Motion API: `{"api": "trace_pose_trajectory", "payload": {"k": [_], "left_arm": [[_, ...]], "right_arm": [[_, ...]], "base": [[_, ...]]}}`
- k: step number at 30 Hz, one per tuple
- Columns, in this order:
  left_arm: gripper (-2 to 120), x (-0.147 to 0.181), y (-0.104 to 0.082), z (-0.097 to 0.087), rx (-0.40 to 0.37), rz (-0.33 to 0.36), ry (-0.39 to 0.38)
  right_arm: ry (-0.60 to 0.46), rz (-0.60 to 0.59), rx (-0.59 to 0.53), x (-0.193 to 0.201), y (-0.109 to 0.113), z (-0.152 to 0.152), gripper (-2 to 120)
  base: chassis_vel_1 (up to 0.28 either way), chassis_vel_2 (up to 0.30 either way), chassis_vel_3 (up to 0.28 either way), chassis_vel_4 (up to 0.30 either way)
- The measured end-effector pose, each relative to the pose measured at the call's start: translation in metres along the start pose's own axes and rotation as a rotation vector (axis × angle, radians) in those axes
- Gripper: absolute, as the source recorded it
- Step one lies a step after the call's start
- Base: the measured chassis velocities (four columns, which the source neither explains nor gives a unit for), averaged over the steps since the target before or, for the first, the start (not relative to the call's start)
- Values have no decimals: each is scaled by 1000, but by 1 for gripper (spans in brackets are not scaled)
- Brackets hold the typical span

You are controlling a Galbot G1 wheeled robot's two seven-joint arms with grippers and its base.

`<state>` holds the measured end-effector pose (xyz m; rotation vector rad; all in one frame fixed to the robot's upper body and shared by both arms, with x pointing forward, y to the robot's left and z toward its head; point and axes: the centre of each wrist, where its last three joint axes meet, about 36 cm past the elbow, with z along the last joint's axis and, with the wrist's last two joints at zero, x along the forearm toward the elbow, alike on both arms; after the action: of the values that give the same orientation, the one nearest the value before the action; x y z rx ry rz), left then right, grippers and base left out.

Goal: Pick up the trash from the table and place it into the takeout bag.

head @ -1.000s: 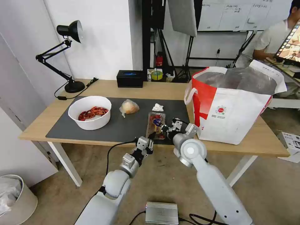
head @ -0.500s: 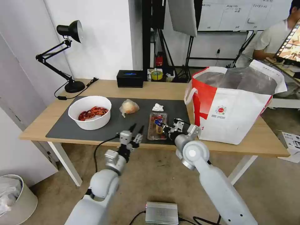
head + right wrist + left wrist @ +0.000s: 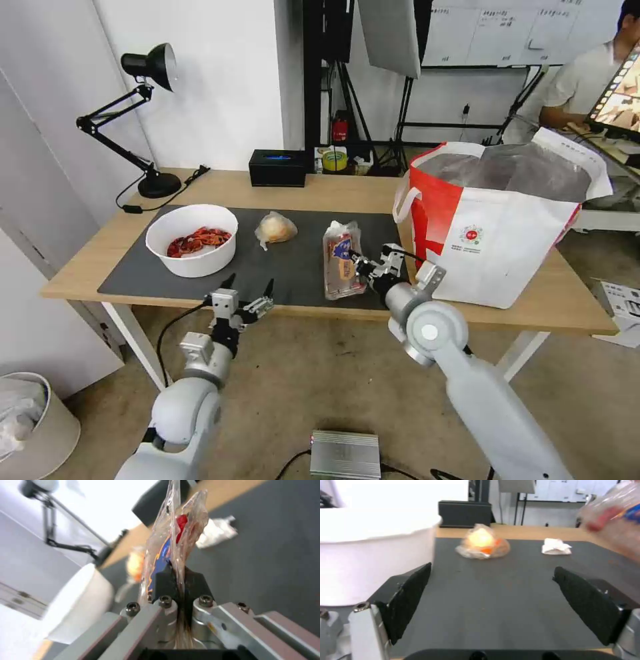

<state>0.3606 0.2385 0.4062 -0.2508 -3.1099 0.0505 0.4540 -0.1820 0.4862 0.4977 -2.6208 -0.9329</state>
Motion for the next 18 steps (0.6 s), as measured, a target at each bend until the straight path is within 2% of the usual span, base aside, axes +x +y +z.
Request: {"api": "trace_pose_trajectory", "payload": {"k": [8, 14, 18], "left_arm": [[100, 10, 8, -4, 11, -32, -5], [100, 19, 12, -7, 13, -54, -9], [100, 20, 13, -7, 14, -65, -8]], "right_arm": [[-74, -70, -18, 31, 6, -18, 0], [-139, -121, -16, 67, 18, -51, 0], [-161, -129, -12, 73, 25, -65, 0]], "base": [[0, 0, 0, 0], [0, 0, 0, 0], [0, 0, 0, 0]]}}
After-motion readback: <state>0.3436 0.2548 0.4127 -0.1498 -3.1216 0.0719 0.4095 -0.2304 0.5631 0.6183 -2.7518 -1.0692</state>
